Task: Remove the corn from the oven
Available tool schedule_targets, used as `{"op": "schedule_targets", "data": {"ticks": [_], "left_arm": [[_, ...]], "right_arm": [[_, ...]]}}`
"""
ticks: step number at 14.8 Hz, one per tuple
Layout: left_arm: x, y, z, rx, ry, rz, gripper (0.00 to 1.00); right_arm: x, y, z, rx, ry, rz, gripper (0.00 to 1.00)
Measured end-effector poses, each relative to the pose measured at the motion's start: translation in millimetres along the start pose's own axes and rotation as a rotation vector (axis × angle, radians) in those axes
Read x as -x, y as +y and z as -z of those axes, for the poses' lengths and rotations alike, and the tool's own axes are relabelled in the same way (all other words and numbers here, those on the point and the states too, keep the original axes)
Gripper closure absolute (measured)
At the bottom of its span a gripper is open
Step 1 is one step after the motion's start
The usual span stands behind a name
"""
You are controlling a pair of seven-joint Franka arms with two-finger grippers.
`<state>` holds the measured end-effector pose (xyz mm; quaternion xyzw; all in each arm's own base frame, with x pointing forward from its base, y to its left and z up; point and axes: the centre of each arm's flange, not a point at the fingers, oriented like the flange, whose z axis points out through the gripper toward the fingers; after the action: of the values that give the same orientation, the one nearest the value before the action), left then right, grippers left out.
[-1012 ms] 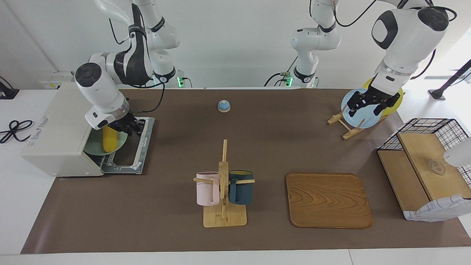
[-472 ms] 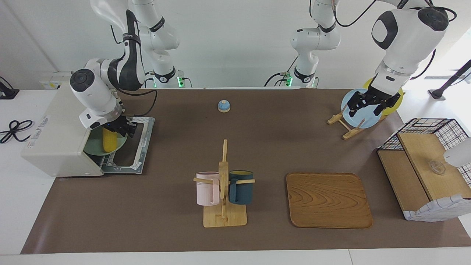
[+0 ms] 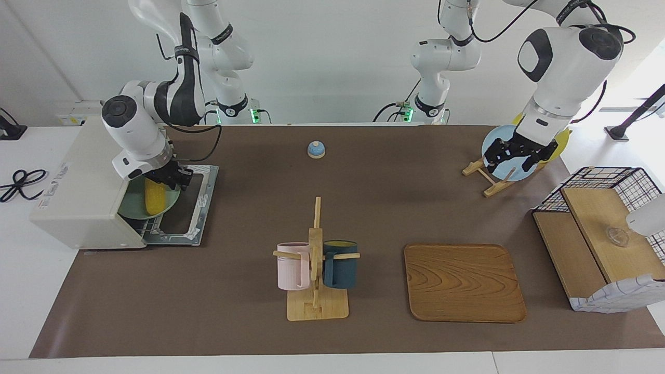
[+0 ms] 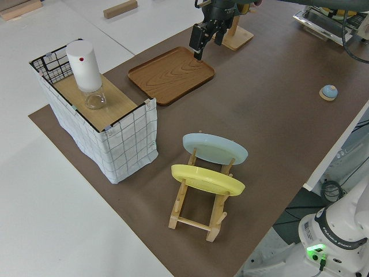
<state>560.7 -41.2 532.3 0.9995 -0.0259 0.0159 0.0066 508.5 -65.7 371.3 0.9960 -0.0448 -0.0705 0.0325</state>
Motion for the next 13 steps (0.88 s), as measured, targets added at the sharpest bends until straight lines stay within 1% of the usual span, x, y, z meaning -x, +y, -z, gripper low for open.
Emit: {"op": "schedule_targets", "data": {"ticks": [3, 4, 5, 6, 9, 11, 13], "left_arm": [[-2.5, 10.0, -20.2, 0.0, -0.02, -0.056, 0.0], [-2.2, 11.3, -23.0, 0.0, -0.024, -0.066, 0.0], [-2.1, 11.2, -23.8, 0.0, -0.024, -0.073, 0.0], [-2.1, 11.0, -23.7, 0.0, -0.024, -0.077, 0.0], [-2.2, 11.0, -23.6, 0.0, -0.023, -0.079, 0.0], [-2.2, 10.8, -23.6, 0.0, -0.023, -0.079, 0.0], [-2.3, 10.8, -23.6, 0.0, -0.022, -0.079, 0.0]], "right_arm": [[1.0, 0.8, -1.0, 0.018, 0.006, 0.013, 0.7], [1.0, 0.5, -1.8, 0.025, 0.011, 0.025, 0.77], [0.9, -1.1, -1.8, 0.039, 0.016, 0.044, 0.91], [1.2, -3.3, 0.7, 0.064, 0.022, 0.066, 0.96], [2.1, -27.6, 8.9, 0.132, 0.037, 0.153, 0.96], [2.4, -51.4, 16.1, 0.152, 0.036, 0.203, 0.96], [2.2, -78.2, 32.1, 0.166, 0.027, 0.243, 0.98]]}}
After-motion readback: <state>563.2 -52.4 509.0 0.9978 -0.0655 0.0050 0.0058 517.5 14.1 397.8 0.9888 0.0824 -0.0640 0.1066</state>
